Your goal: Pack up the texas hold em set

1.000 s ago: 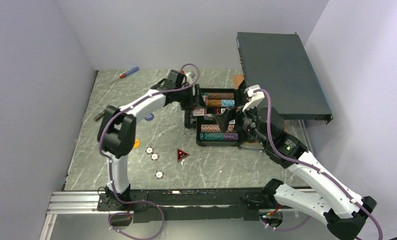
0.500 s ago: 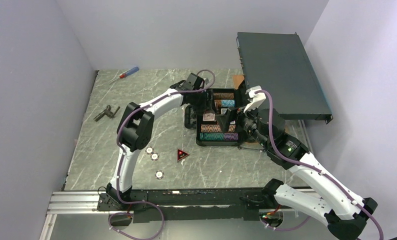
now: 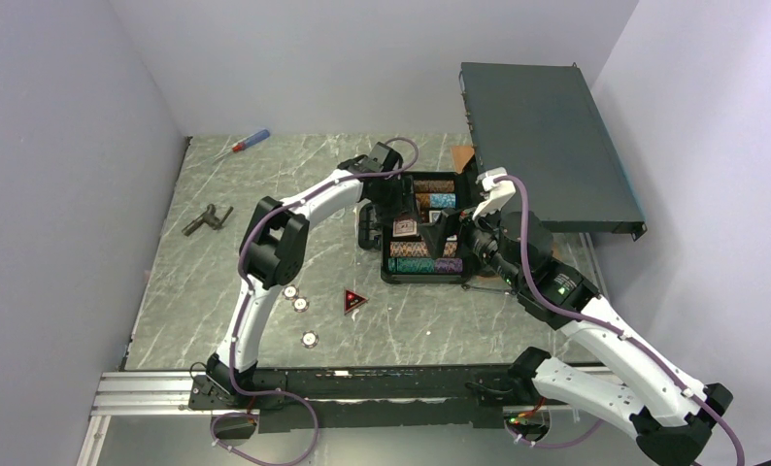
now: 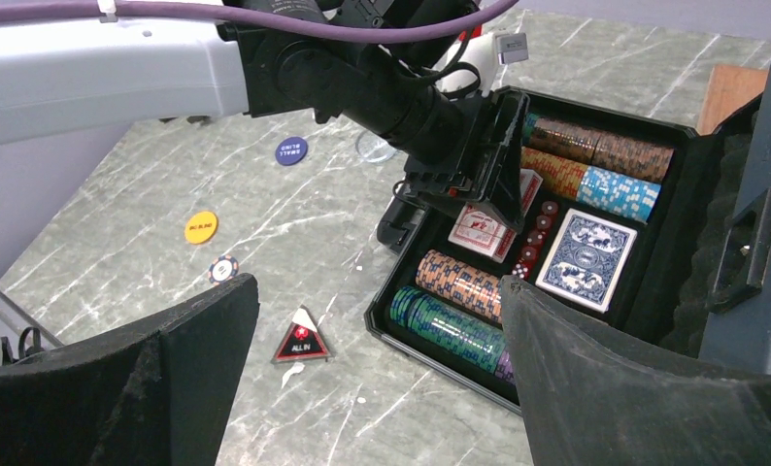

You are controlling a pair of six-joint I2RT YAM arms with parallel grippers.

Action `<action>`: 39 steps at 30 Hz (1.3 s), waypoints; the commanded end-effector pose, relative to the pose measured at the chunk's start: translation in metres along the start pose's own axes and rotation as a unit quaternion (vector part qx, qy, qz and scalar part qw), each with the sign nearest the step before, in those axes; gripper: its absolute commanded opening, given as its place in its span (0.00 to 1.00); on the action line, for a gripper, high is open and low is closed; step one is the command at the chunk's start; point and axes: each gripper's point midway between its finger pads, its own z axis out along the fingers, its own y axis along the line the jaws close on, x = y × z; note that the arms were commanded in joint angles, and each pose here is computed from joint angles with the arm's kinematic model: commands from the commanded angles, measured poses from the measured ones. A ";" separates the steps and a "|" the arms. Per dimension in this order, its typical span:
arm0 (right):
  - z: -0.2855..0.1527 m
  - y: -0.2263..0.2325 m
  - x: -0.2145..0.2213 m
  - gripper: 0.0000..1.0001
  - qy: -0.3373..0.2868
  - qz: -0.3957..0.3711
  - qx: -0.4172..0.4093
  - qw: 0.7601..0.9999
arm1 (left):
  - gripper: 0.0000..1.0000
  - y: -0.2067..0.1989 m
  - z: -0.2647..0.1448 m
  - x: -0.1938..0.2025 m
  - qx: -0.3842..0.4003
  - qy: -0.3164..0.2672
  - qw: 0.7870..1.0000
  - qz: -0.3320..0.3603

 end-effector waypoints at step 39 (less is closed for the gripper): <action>0.083 -0.013 0.048 0.80 0.135 -0.047 0.082 0.986 | 0.95 0.095 -0.241 -0.040 -0.023 -0.182 0.983 -0.011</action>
